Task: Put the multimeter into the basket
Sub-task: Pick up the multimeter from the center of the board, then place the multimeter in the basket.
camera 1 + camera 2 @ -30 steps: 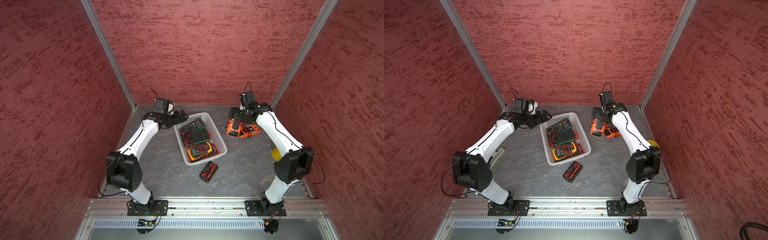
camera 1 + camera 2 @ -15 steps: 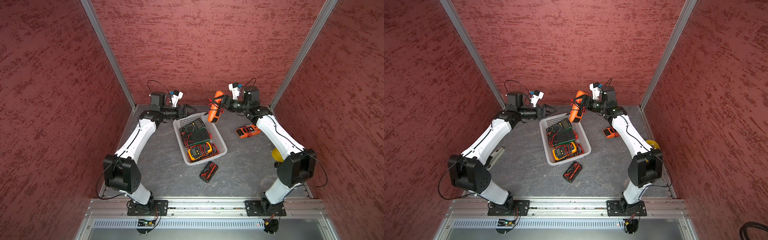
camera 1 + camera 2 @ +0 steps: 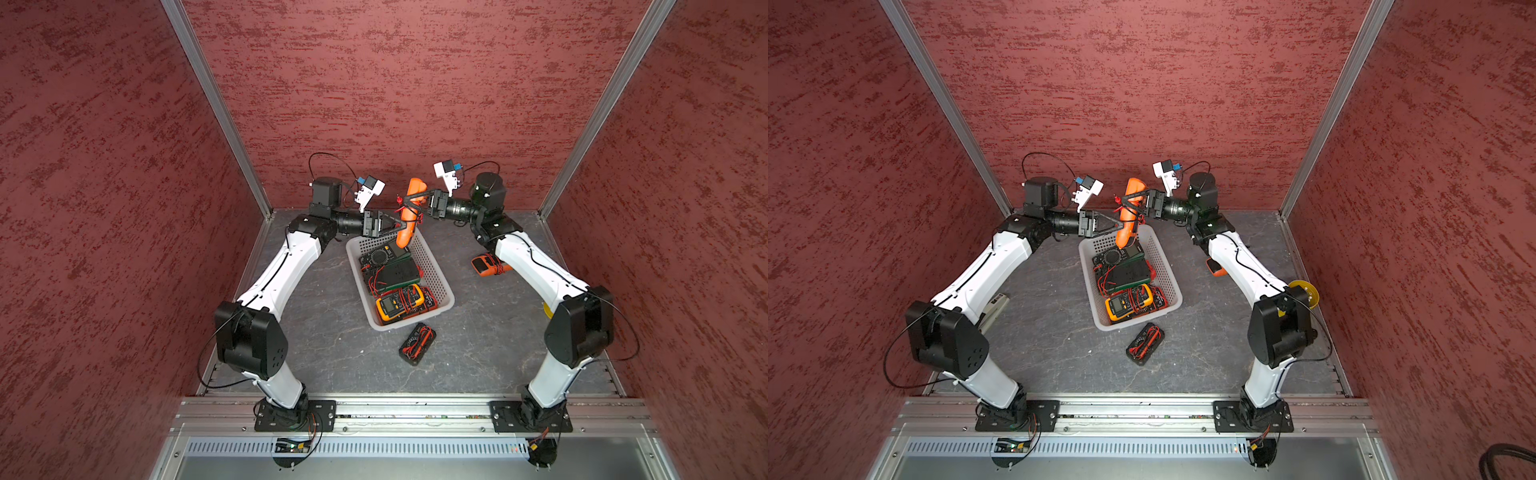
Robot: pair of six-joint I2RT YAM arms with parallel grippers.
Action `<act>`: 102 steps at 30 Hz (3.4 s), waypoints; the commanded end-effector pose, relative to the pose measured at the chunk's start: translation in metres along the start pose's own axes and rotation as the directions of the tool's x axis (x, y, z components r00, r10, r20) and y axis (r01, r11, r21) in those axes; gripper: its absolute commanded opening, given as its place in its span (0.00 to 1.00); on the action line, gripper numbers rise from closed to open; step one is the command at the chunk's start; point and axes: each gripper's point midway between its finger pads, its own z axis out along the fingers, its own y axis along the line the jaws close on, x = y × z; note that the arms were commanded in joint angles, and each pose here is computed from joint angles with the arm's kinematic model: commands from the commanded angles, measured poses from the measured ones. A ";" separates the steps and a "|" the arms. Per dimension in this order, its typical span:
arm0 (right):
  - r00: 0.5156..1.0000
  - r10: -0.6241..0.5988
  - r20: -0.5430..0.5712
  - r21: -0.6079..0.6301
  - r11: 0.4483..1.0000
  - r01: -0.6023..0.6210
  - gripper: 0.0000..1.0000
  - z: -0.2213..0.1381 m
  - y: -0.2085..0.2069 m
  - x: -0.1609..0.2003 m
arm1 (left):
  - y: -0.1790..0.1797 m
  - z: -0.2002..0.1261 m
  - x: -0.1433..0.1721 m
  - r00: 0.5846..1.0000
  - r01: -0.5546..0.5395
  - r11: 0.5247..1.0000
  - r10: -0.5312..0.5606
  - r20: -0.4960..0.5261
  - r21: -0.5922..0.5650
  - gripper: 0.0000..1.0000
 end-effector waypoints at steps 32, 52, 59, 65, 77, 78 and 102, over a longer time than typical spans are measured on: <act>0.985 -0.160 0.065 0.135 0.979 0.150 0.99 -0.016 0.037 -0.027 | 0.024 -0.013 -0.005 0.999 -0.045 0.981 0.048 0.009 -0.189 0.28; 0.925 -0.193 0.328 0.782 0.605 -0.151 0.99 -0.171 0.000 -0.023 | 0.189 -0.041 0.019 0.758 -0.635 0.569 0.327 -0.565 -0.523 0.33; 0.917 -0.190 0.351 0.808 0.556 -0.194 0.99 -0.190 0.003 -0.011 | 0.227 -0.031 0.038 0.645 -0.734 0.514 0.323 -0.692 -0.444 0.36; 0.916 -0.198 0.350 0.845 0.490 -0.217 0.99 -0.205 0.002 -0.009 | 0.254 -0.031 0.067 0.565 -0.771 0.503 0.257 -0.784 -0.391 0.46; 0.947 -0.090 0.309 0.929 0.241 -0.280 0.99 -0.228 -0.038 0.012 | 0.267 -0.027 0.078 0.507 -0.812 0.452 0.235 -0.829 -0.368 1.00; 0.951 -0.068 0.301 0.936 0.211 -0.281 0.99 -0.231 -0.043 0.014 | 0.265 -0.027 0.076 0.506 -0.814 0.450 0.238 -0.829 -0.368 1.00; 0.958 0.246 0.145 0.984 -0.139 -0.113 0.99 -0.286 -0.260 0.032 | 0.129 -0.053 0.015 0.678 -0.735 0.394 0.452 -0.579 -0.552 1.00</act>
